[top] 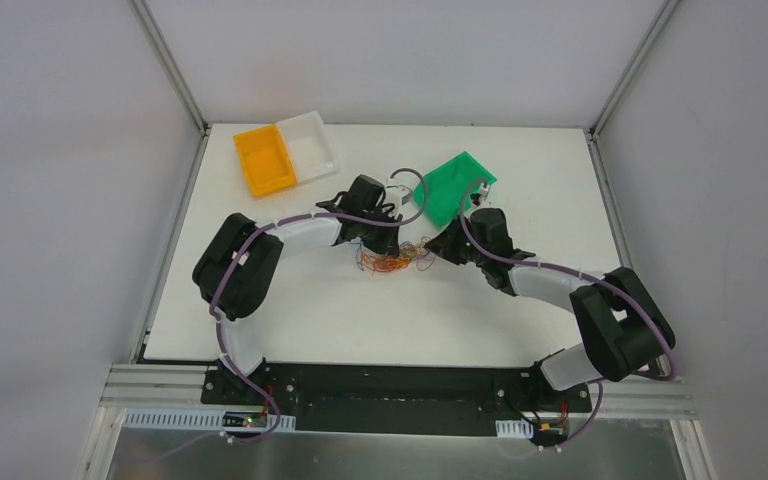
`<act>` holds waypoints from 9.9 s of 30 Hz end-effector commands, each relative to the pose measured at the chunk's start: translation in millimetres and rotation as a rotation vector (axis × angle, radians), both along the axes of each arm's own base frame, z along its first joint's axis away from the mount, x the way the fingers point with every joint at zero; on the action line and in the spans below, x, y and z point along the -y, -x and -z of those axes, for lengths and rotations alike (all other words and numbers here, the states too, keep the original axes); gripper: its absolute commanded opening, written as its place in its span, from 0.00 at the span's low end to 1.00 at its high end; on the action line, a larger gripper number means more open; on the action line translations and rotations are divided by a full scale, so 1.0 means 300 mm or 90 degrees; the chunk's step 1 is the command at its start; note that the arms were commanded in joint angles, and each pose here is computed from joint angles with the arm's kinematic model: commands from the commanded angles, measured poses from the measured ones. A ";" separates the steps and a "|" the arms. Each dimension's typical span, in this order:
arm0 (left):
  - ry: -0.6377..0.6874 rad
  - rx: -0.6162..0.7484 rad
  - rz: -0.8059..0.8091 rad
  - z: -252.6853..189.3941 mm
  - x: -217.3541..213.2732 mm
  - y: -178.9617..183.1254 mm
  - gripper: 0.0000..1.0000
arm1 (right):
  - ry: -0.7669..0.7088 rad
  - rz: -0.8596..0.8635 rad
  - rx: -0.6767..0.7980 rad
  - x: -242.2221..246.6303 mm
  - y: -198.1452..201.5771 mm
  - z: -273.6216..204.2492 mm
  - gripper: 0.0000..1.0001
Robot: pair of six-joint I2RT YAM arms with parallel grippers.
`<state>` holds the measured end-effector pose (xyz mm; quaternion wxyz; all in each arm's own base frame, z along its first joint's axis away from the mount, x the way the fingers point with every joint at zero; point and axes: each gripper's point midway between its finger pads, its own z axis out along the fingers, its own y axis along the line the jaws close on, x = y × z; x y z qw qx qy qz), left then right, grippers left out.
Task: Untangle the cables
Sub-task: Untie the cable.
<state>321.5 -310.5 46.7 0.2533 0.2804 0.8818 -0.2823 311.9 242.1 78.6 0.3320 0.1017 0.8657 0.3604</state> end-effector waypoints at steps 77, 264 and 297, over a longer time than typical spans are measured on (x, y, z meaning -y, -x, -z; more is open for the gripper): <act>0.049 0.043 -0.531 -0.162 -0.611 -0.017 0.00 | 0.028 0.545 0.100 0.639 -0.020 -0.109 0.00; -0.393 0.059 -0.285 0.088 -0.471 0.018 0.61 | 0.401 0.013 0.028 -0.017 -0.016 0.095 0.58; -0.254 0.123 -0.594 -0.120 -0.800 0.013 0.42 | 0.432 0.500 0.017 0.605 -0.068 -0.079 0.47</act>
